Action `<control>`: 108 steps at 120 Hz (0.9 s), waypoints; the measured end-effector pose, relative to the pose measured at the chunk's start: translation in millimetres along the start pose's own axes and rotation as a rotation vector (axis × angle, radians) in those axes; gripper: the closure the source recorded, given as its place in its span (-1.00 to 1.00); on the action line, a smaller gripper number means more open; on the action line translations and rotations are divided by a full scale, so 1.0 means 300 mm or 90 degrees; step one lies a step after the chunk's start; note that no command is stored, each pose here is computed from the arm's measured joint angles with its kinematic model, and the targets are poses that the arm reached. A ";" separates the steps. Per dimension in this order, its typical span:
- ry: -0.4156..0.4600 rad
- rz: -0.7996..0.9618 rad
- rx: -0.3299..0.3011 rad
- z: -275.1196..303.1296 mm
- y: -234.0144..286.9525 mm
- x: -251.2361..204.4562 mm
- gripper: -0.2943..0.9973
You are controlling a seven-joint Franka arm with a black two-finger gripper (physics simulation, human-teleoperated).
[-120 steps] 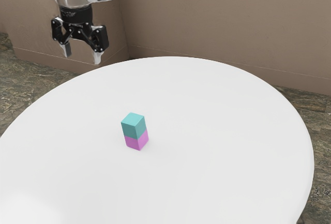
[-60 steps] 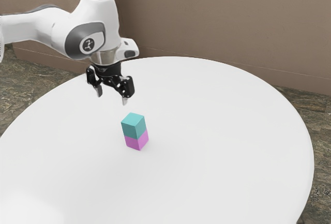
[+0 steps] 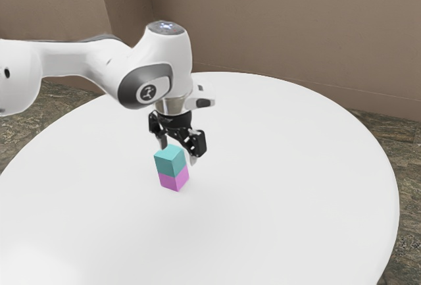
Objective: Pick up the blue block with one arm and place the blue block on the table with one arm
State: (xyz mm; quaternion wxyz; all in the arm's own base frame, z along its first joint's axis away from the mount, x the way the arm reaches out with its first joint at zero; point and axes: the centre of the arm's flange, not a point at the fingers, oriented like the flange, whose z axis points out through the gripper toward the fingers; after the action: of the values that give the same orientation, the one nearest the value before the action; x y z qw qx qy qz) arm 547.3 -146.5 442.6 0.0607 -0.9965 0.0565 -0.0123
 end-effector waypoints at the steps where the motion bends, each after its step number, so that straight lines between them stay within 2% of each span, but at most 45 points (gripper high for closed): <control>1: 0.000 0.000 0.000 0.000 0.001 0.000 -0.54; 60: -0.014 -0.051 0.009 0.101 -0.161 0.087 -0.54; 93: -0.049 -0.080 0.024 0.275 -0.296 0.203 -0.54; 108: -0.059 -0.070 0.026 0.319 -0.297 0.222 -0.54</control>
State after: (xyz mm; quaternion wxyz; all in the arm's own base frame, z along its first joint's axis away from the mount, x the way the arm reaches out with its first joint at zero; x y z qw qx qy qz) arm 626.3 -54.9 359.6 0.0826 -0.9961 -0.0017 0.0295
